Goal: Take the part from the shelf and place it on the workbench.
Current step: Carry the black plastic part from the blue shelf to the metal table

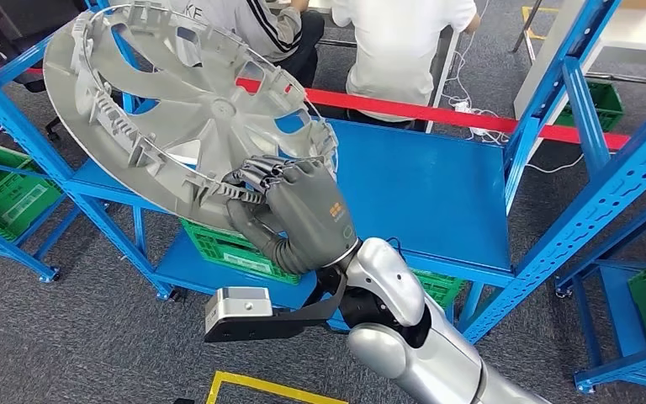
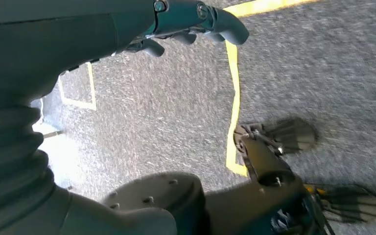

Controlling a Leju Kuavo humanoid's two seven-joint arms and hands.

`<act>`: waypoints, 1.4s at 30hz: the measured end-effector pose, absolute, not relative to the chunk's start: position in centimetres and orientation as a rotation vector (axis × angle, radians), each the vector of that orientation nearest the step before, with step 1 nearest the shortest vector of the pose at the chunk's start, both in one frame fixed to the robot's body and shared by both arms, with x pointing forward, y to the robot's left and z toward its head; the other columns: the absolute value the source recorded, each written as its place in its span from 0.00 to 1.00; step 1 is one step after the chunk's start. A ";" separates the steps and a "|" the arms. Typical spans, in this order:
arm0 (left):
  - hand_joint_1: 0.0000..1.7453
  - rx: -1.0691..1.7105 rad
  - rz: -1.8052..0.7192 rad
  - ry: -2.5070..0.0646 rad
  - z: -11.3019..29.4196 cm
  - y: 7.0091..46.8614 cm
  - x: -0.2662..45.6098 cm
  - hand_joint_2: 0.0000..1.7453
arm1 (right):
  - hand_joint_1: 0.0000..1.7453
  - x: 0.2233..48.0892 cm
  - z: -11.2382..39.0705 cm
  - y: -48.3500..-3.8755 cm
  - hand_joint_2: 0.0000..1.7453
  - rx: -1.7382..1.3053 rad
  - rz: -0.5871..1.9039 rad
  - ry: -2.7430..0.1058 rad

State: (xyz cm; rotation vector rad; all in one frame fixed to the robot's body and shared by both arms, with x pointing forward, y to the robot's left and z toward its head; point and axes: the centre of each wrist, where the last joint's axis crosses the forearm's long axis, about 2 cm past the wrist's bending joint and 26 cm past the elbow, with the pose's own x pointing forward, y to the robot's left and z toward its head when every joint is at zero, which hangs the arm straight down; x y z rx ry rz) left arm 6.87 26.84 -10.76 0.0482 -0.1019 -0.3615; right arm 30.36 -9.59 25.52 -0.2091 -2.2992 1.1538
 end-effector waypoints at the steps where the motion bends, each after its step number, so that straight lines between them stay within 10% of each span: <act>1: 0.00 0.048 -0.362 -0.102 -10.8 26.8 6.9 1.00 | 1.00 30.4 25.5 -9.6 1.00 -0.208 1.154 -2.299; 42: 0.00 0.029 -0.416 -0.109 -10.3 26.3 9.0 1.00 | 1.00 32.4 23.2 -12.0 1.00 -0.238 1.145 -2.234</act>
